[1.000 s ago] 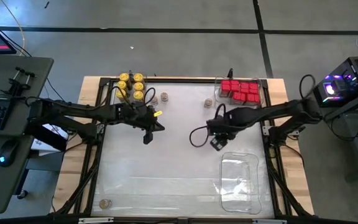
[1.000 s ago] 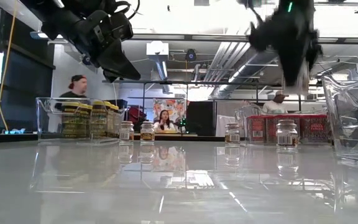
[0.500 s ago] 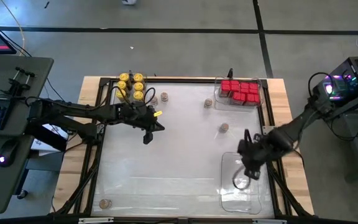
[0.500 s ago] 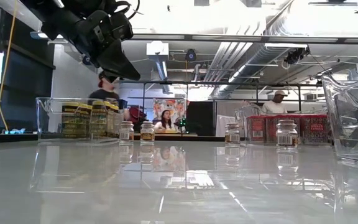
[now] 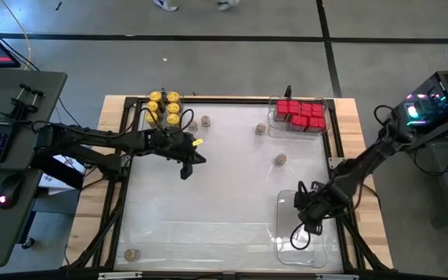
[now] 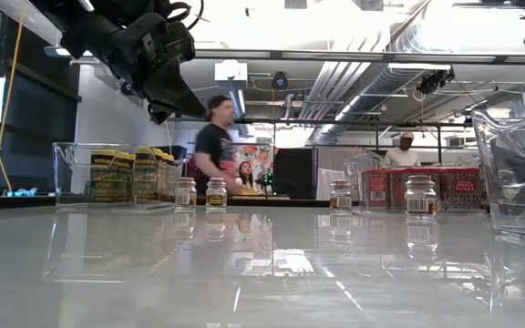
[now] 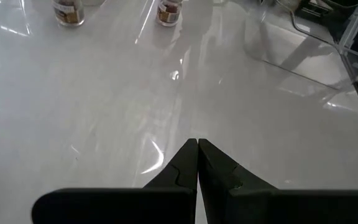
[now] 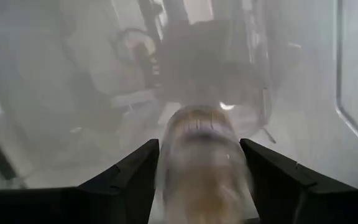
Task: Sort spices by type
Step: Put the brown seasoning bottle into the bottom right transparent bin
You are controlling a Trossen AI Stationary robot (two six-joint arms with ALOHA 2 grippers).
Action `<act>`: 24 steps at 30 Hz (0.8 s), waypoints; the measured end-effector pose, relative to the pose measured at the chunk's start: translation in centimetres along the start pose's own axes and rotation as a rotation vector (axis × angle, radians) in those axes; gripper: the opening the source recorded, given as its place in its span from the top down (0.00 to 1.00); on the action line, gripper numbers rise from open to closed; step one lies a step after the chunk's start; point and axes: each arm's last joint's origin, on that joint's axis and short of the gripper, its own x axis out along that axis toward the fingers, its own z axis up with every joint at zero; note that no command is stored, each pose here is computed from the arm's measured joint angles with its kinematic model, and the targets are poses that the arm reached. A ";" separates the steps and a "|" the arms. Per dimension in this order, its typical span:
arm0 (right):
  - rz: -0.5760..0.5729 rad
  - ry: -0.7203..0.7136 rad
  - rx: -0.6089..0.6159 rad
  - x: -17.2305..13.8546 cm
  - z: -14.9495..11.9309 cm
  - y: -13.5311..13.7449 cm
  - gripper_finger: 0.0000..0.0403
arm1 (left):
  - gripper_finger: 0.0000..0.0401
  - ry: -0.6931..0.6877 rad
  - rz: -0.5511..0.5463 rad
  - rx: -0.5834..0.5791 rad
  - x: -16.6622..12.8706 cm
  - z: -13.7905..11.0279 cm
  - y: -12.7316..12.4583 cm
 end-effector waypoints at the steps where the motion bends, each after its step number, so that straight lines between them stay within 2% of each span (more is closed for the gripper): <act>1: -0.005 0.004 0.000 0.4 -0.1 -0.2 0.46 | 1.00 0.000 0.000 -0.005 0.0 0.0 0.0; 10: -0.004 0.032 -0.015 1.5 -0.4 -0.7 0.45 | 1.00 0.003 0.001 -0.009 0.0 0.0 0.0; 18: -0.032 0.060 -0.035 0.1 -0.4 -0.5 0.45 | 1.00 0.002 0.012 0.024 0.0 0.0 0.0; 24: 0.037 0.090 -0.043 -2.3 0.0 0.7 0.45 | 1.00 0.012 0.014 0.025 0.0 -0.1 0.1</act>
